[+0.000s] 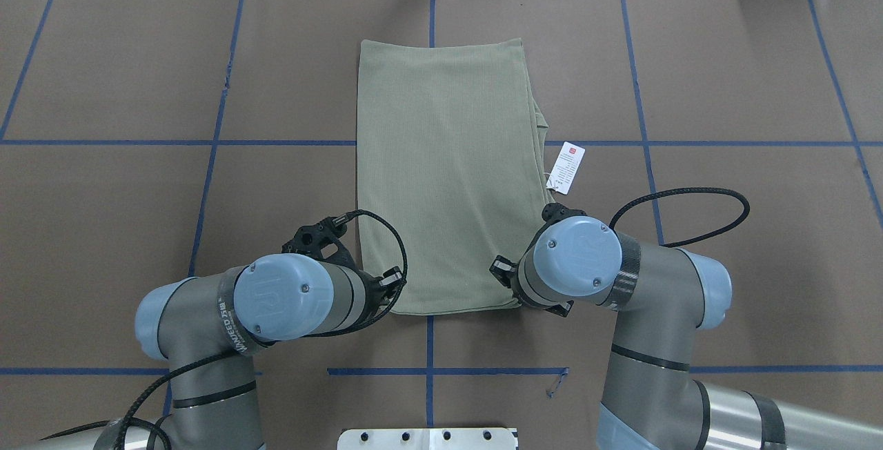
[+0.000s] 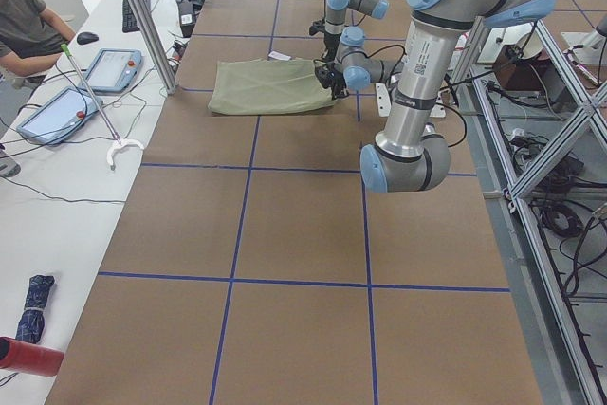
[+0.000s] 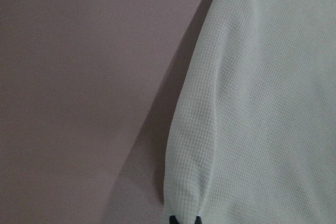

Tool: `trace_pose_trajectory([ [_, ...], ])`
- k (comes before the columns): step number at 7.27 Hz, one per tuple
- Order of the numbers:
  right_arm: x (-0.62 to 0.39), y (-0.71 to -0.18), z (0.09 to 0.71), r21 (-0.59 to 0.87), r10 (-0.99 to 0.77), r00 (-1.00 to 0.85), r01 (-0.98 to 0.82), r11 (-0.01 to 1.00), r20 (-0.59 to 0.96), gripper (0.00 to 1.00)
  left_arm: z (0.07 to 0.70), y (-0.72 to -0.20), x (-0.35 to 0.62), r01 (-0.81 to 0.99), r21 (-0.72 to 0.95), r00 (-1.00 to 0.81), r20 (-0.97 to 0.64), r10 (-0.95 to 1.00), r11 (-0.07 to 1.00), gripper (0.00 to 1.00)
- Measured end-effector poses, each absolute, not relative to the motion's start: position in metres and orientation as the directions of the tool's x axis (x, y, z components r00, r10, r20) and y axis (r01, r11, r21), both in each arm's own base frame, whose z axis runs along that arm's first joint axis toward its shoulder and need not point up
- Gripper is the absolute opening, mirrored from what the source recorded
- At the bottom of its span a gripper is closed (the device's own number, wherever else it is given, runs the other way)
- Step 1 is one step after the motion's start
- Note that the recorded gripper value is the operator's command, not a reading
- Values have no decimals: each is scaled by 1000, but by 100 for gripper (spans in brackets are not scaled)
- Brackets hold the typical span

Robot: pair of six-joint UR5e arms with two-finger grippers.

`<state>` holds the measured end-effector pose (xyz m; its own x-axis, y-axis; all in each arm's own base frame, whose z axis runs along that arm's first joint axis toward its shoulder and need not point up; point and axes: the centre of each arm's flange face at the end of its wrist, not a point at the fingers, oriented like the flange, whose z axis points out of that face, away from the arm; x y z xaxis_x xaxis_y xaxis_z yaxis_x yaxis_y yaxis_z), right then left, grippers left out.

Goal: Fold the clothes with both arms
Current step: 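Grasp the shirt's near edge with both grippers, then lift the near edge with both grippers and fold it toward the far edge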

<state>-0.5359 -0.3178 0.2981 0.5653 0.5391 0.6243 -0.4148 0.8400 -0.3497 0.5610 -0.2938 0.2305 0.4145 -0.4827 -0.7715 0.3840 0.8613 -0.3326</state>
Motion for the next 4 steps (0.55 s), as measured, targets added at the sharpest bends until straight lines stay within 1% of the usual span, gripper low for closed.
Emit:
trace_pose_trajectory([
  [2,-528,-308,285,-363,526,555,-384,849,644,0,228,-279,548,365,-332,412,-780,-471,870,0],
  [4,-518,-279,259,-390,495,543,-304,869,679,0,223,-243,536,315,-332,428,-787,-445,889,0],
])
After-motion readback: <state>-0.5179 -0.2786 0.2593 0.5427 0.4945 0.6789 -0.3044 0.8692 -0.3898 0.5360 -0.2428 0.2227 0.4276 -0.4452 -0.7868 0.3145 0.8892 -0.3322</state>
